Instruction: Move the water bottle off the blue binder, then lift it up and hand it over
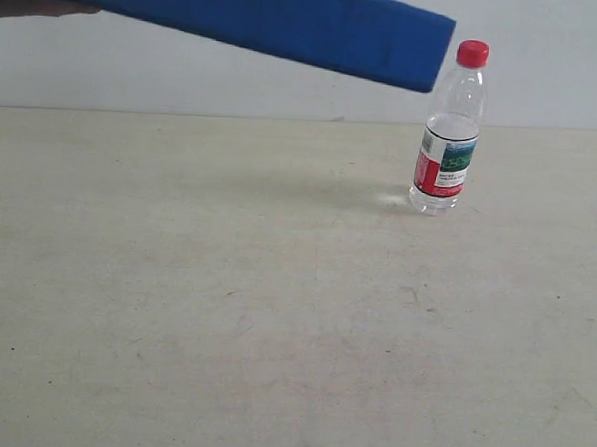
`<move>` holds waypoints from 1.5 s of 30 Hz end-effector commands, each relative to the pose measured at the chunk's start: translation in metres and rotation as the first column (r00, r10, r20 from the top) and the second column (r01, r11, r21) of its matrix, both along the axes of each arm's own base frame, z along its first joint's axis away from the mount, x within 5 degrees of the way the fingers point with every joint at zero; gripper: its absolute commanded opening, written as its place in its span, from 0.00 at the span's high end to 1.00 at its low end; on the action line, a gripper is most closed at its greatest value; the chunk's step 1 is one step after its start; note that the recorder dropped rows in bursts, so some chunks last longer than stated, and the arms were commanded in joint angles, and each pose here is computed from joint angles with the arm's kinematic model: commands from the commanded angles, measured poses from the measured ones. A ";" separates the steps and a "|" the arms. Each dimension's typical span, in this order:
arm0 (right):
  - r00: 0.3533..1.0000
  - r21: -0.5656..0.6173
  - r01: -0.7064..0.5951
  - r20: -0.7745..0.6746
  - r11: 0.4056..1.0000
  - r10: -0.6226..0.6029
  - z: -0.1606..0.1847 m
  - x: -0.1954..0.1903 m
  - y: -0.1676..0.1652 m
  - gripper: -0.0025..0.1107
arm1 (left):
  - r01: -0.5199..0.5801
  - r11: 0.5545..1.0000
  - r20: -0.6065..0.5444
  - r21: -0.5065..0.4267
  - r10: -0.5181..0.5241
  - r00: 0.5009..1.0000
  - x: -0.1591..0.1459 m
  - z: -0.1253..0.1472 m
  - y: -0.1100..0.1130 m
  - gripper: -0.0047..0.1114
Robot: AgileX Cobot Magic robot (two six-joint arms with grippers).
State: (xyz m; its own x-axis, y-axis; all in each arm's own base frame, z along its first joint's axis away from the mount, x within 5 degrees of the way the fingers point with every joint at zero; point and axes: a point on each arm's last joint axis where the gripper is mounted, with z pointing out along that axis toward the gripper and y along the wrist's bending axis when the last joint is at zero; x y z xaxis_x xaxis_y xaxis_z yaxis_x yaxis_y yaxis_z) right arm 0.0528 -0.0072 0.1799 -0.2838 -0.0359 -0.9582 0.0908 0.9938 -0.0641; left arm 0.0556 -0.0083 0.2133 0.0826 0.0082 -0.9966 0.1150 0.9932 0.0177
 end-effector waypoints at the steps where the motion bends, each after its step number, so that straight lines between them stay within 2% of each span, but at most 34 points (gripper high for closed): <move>1: 1.000 0.000 0.002 0.008 1.000 -0.002 0.001 0.000 0.000 0.98 | 0.012 1.000 0.010 -0.019 -0.012 1.000 -0.001 0.005 -0.001 0.92; 3: 1.000 0.000 0.002 0.008 1.000 -0.002 0.001 0.000 0.000 0.98 | -0.010 0.993 0.021 -0.115 0.013 1.000 -0.002 0.012 0.002 0.92; 4: 1.000 0.000 0.002 0.008 1.000 -0.002 0.001 0.000 0.000 0.98 | -0.026 0.979 0.025 -0.202 0.032 0.999 -0.002 0.014 0.005 0.92; 6: 1.000 0.000 0.002 0.008 1.000 -0.002 0.001 0.000 0.000 0.98 | -0.028 0.909 0.049 -0.416 0.054 0.997 -0.002 0.018 0.009 0.92; 7: 1.000 0.000 0.002 0.008 1.000 -0.002 0.001 0.000 0.000 0.98 | -0.014 0.883 0.075 -0.470 0.056 0.996 -0.003 0.019 0.010 0.92; 8: 1.000 0.000 0.002 0.008 1.000 -0.002 0.001 0.000 0.000 0.98 | -0.004 0.884 0.092 -0.468 0.053 0.994 -0.002 0.018 0.009 0.92; 10: 1.000 0.000 0.002 0.008 1.000 -0.002 0.001 0.000 0.000 0.98 | 0.011 0.927 0.103 -0.375 0.030 0.994 -0.002 0.014 0.006 0.92; 12: 1.000 0.000 0.002 0.008 1.000 -0.002 0.001 0.000 0.000 0.98 | 0.002 0.943 0.058 -0.334 0.018 0.998 -0.001 0.008 0.005 0.92; 14: 1.000 0.000 0.002 0.008 1.000 -0.002 0.001 0.000 0.000 0.98 | -0.039 0.945 -0.070 -0.325 0.018 0.997 0.001 -0.004 0.005 0.92; 16: 1.000 0.000 0.002 0.008 1.000 -0.002 0.001 0.000 0.000 0.98 | -0.105 0.948 -0.262 -0.299 0.024 0.965 0.000 -0.022 0.005 0.92; 18: 1.000 0.000 0.002 0.008 1.000 -0.002 0.001 0.000 0.000 0.98 | -0.137 0.951 -0.365 -0.276 0.028 0.931 -0.002 -0.031 0.005 0.92; 26: 1.000 0.000 0.002 0.008 1.000 -0.002 0.001 0.000 0.000 0.98 | -0.133 0.955 -0.355 -0.265 0.032 0.934 -0.002 -0.031 0.005 0.92; 28: 1.000 0.000 0.002 0.008 1.000 -0.002 0.001 0.000 0.000 0.98 | -0.123 0.974 -0.327 -0.190 0.055 0.944 -0.002 -0.029 0.007 0.92; 29: 1.000 0.000 0.002 0.008 1.000 -0.002 0.001 0.000 0.000 0.98 | -0.110 0.988 -0.318 -0.104 0.072 0.945 -0.002 -0.029 0.007 0.92; 31: 1.000 0.000 0.002 0.008 1.000 -0.002 0.001 0.000 0.000 0.98 | -0.096 0.995 -0.307 -0.003 0.090 0.947 -0.002 -0.029 0.008 0.92; 32: 1.000 0.000 0.002 0.008 1.000 -0.002 0.001 0.000 0.000 0.98 | -0.101 0.995 -0.305 0.012 0.100 0.947 -0.002 -0.029 0.008 0.92; 45: 1.000 0.000 0.002 0.008 1.000 -0.002 0.001 0.000 0.000 0.98 | -0.127 0.992 -0.306 0.012 0.125 0.944 -0.002 -0.029 0.010 0.92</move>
